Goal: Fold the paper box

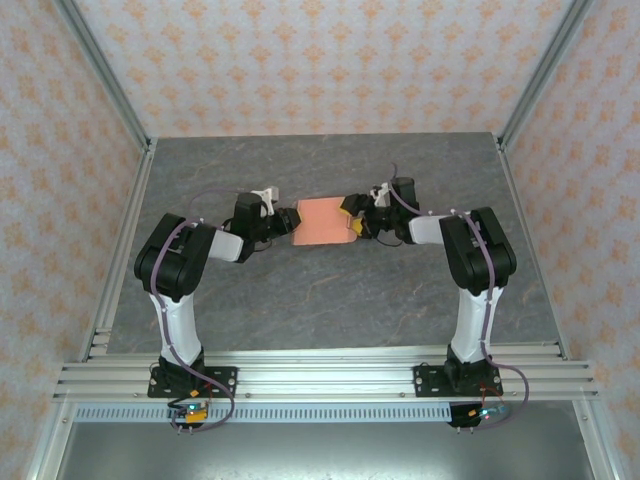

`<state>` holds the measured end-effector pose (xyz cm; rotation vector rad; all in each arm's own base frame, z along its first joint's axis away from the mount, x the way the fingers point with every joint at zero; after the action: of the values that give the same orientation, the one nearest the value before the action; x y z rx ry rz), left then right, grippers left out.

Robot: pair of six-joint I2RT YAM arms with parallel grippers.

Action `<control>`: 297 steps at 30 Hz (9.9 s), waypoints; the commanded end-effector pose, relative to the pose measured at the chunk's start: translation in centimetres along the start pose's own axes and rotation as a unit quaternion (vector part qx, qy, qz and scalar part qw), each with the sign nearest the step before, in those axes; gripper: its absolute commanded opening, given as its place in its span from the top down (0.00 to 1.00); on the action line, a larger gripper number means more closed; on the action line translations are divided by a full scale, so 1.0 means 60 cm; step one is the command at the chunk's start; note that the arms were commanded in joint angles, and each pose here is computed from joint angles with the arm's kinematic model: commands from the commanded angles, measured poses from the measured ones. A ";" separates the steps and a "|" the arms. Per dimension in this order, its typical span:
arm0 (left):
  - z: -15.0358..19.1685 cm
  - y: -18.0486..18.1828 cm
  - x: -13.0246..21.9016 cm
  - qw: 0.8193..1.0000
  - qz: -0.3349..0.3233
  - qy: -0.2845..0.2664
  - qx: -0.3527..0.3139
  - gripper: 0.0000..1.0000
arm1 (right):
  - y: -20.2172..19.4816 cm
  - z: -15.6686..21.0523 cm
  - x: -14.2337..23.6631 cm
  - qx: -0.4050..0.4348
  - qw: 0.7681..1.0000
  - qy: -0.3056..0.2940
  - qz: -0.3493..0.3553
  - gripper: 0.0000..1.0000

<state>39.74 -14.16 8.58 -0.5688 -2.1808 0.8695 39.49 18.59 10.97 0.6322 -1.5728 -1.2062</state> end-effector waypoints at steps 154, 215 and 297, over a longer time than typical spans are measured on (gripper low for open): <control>0.102 -0.202 0.211 0.977 -0.070 -0.034 -0.200 0.26 | 0.122 0.112 0.131 0.375 0.896 -0.006 0.236 0.73; -0.036 -0.197 0.095 0.904 -0.088 0.066 -0.412 0.67 | 0.128 0.126 0.142 0.337 0.915 -0.032 0.218 0.84; 0.150 -0.127 0.071 0.942 -0.213 0.019 -0.259 0.95 | 0.095 0.172 0.136 -0.260 0.929 -0.259 0.042 0.19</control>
<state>31.08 -21.20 15.86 -0.3944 -2.5409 0.1703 26.67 16.22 18.72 -0.1361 -1.7371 -1.5503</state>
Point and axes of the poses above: each hand's point on the last joint's axis, 136 mm out from that joint toward the fingers, its own x axis back along the fingers, its own y axis along the line the jaws close on, z = x × y, the point moved 8 cm from there along x, back along the fingers
